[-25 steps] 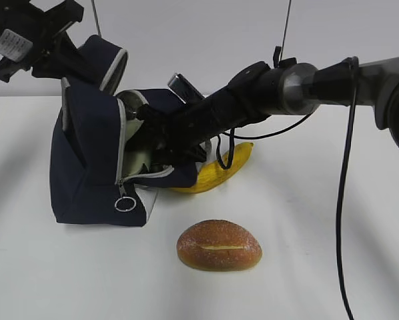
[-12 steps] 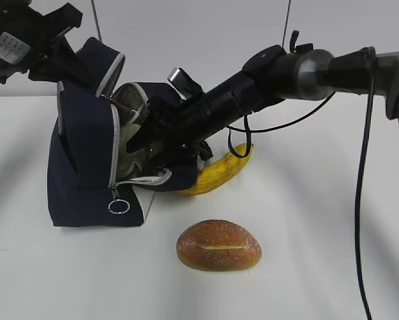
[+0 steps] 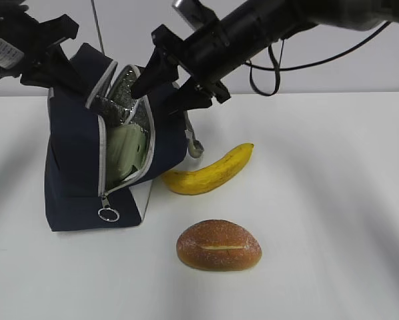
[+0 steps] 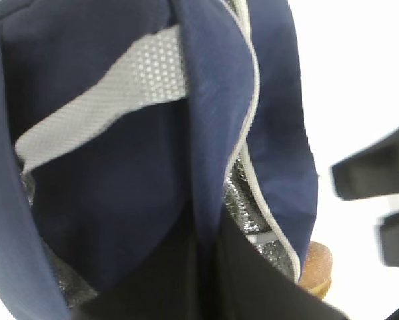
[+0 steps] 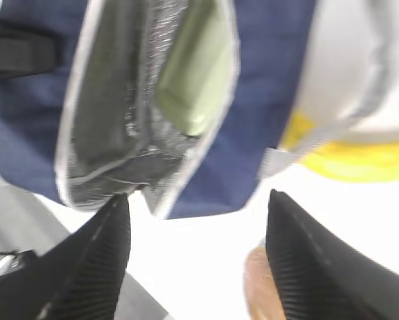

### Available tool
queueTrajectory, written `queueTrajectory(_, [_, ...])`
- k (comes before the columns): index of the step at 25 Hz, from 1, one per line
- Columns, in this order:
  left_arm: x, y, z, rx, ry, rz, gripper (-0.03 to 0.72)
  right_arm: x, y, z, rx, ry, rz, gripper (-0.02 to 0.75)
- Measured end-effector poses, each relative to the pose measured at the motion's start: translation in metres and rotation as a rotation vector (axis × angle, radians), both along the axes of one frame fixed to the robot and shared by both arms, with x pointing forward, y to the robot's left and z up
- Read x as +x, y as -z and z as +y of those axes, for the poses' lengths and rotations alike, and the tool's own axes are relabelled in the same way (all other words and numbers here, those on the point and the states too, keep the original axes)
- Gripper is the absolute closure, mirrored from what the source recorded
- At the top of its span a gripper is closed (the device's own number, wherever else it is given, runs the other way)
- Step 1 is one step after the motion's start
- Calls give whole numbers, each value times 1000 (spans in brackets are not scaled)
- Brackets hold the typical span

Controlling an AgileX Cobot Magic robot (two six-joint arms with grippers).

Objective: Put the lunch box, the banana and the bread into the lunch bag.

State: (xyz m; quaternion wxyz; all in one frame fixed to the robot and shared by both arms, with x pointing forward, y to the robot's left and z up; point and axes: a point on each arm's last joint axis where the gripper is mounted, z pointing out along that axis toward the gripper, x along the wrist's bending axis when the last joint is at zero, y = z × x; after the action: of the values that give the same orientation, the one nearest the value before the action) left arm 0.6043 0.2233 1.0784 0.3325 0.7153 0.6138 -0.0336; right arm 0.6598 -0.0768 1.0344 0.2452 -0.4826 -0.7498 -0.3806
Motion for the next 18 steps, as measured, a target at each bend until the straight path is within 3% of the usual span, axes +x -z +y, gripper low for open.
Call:
queueTrajectory(7, [-2,1,1,19,14,14,691,-24,-60,-33,-292,92,-147,269])
queueTrajectory(10, [-2,2,1,22,19,20,691,-31,-75,-41,-350,127,-189,269])
queueTrajectory(15, [-3,2,1,24,26,30,691,-40,-71,-50,-414,180,-143,269])
queueTrajectory(18, [-4,2,1,25,30,36,691,-44,-42,-56,-452,266,-82,269])
